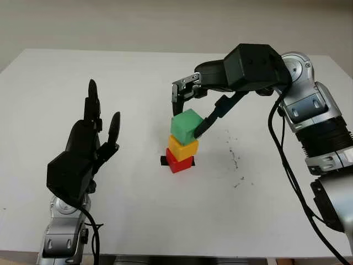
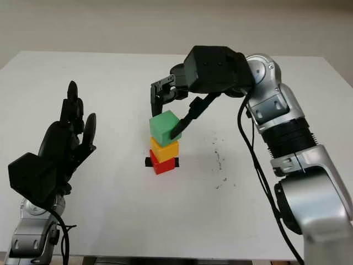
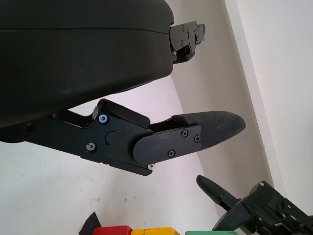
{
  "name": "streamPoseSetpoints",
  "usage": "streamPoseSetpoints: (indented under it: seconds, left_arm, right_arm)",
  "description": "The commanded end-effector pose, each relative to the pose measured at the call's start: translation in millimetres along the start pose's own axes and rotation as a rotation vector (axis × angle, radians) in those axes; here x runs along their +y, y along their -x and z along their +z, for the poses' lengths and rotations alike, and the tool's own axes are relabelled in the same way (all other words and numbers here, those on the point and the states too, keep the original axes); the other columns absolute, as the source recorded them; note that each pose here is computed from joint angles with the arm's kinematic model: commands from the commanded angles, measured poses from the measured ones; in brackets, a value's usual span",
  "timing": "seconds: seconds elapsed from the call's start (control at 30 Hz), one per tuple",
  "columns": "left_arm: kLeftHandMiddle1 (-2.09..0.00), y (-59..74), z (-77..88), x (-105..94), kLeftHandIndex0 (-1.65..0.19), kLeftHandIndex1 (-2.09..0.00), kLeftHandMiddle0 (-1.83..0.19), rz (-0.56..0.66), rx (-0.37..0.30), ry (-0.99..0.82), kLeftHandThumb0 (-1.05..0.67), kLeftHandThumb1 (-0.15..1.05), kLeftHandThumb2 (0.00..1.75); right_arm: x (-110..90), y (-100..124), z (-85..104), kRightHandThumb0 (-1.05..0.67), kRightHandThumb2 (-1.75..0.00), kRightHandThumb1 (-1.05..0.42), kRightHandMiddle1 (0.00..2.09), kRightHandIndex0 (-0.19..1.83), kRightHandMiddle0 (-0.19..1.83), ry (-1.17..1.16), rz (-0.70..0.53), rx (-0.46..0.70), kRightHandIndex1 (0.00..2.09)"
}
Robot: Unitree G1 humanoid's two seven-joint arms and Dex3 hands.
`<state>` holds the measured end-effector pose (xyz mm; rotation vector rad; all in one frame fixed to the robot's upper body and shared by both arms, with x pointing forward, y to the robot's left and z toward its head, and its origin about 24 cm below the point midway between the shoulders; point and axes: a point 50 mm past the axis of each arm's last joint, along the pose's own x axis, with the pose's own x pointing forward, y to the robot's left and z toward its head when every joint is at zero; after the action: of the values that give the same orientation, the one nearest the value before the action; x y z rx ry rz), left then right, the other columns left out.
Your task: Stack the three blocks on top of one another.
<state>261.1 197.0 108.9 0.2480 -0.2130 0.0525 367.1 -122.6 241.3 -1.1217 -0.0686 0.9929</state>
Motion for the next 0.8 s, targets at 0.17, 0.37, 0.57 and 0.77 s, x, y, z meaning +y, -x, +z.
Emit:
streamPoseSetpoints:
  seconds: [0.17, 0.37, 0.57, 0.77]
  left_arm:
    - [-0.04, 1.2, 1.1, -0.5, 0.19, 0.00, 0.19, 0.000, -0.010, 0.004, -0.77, 1.05, 0.62]
    - [-0.03, 1.1, 1.2, -1.0, 0.19, 0.00, 0.19, -0.006, -0.006, -0.003, -0.78, 1.05, 0.62]
    - [-0.03, 2.1, 1.4, -1.1, 0.19, 0.00, 0.19, -0.011, -0.011, -0.017, -0.77, 1.05, 0.64]
    - [-0.03, 2.9, 1.0, -1.7, 0.19, 0.00, 0.19, -0.006, -0.003, -0.010, -0.77, 1.05, 0.64]
  right_arm:
    - [0.1, -1.6, 3.4, -0.49, -0.05, -0.93, 1.59, 0.29, 0.31, 0.008, -0.007, -0.023, 0.05]
    - [-0.2, -1.4, 4.1, -0.50, -0.06, -0.93, 1.61, 0.29, 0.30, 0.008, -0.008, -0.023, 0.05]
    - [-0.1, -1.4, 5.4, -0.51, -0.05, -0.94, 1.61, 0.30, 0.30, 0.016, -0.013, -0.029, 0.05]
    - [0.4, -2.0, 4.6, -0.51, -0.05, -0.94, 1.60, 0.29, 0.30, 0.012, -0.013, -0.028, 0.05]
